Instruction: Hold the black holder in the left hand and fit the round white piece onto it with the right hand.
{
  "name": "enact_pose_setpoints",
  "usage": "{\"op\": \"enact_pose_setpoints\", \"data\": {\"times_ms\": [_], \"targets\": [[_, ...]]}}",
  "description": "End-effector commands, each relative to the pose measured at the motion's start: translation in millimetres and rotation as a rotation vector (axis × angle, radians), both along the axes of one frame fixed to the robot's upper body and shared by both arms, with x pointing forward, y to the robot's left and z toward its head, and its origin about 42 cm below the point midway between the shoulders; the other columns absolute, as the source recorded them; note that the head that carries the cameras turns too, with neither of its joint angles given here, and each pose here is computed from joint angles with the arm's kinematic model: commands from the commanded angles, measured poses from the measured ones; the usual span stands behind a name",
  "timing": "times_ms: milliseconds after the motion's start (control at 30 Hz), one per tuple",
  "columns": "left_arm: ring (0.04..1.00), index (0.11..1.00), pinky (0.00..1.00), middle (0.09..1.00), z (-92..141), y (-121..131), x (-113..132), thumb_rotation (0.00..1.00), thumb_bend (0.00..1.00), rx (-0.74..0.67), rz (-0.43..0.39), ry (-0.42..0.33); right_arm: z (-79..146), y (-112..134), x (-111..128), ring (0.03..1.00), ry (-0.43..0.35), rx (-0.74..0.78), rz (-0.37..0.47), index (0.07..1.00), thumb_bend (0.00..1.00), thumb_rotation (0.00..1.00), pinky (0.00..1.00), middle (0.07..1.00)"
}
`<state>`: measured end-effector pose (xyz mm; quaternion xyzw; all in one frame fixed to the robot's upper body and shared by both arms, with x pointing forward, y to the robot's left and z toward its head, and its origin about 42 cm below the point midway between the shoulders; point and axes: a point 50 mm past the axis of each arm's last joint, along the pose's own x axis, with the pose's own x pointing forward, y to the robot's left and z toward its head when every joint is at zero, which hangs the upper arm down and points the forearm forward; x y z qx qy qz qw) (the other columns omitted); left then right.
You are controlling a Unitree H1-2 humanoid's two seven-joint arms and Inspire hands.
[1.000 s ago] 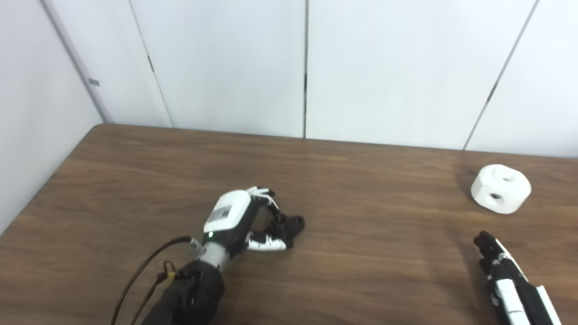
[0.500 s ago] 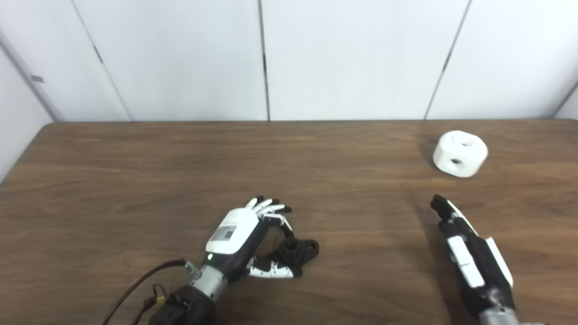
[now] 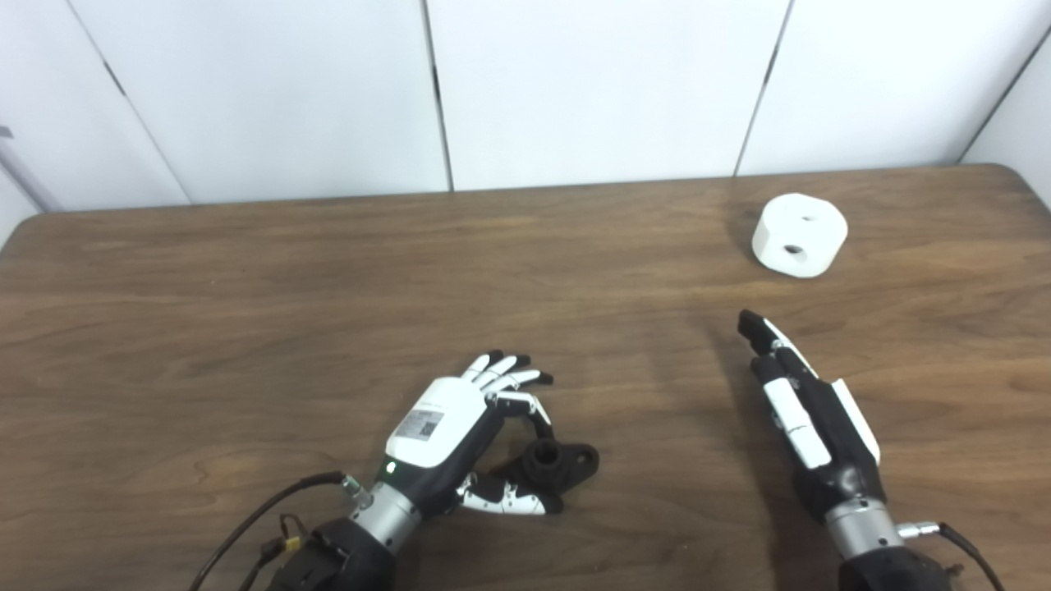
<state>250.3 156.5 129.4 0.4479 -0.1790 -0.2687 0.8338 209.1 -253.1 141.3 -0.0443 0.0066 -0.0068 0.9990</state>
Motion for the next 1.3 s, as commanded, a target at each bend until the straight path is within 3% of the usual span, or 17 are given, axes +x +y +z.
{"op": "enact_pose_setpoints", "data": {"times_ms": [0, 267, 400, 633, 867, 1067, 1267], "targets": [[0.943, 0.491, 1.00, 0.858, -0.3, -2.5, 0.6, 0.06, 0.51, -0.014, -0.012, -0.020, 17.7, 11.5, 6.1, 0.995, -0.086, 0.045, -0.004, 0.914, 0.62, 0.83, 1.00, 0.938], [0.938, 0.490, 1.00, 0.860, -4.4, -7.6, -1.5, 0.06, 0.51, -0.034, -0.011, -0.018, 19.5, 5.1, 7.6, 1.000, -0.093, 0.037, -0.004, 0.919, 0.61, 0.84, 1.00, 0.946], [0.936, 0.490, 1.00, 0.857, -6.3, -7.9, -0.5, 0.06, 0.51, -0.033, -0.006, -0.021, 25.5, -0.8, 11.5, 1.000, -0.111, 0.041, -0.019, 0.922, 0.60, 0.79, 1.00, 0.947], [0.934, 0.490, 1.00, 0.853, -11.8, -11.0, 2.3, 0.06, 0.51, -0.025, 0.000, -0.017, 51.7, -27.5, 22.3, 0.981, -0.171, -0.026, -0.078, 0.912, 0.61, 0.59, 0.99, 0.947], [0.926, 0.489, 1.00, 0.845, -18.8, -14.2, 3.0, 0.06, 0.51, -0.022, -0.008, -0.020, 90.5, -63.4, 38.8, 0.977, -0.197, -0.322, -0.147, 0.905, 0.67, 0.52, 0.98, 0.951], [0.918, 0.489, 1.00, 0.838, -22.9, -12.8, 2.7, 0.06, 0.51, -0.010, -0.007, -0.022, 122.3, -81.3, 63.2, 0.961, -0.218, -0.559, -0.160, 0.892, 0.75, 0.36, 0.99, 0.926], [0.917, 0.489, 1.00, 0.837, -28.5, -10.2, 1.8, 0.06, 0.51, -0.010, -0.003, -0.015, 151.1, -93.2, 94.2, 0.982, -0.206, -0.805, -0.165, 0.916, 0.80, 0.39, 0.97, 0.949]]}}
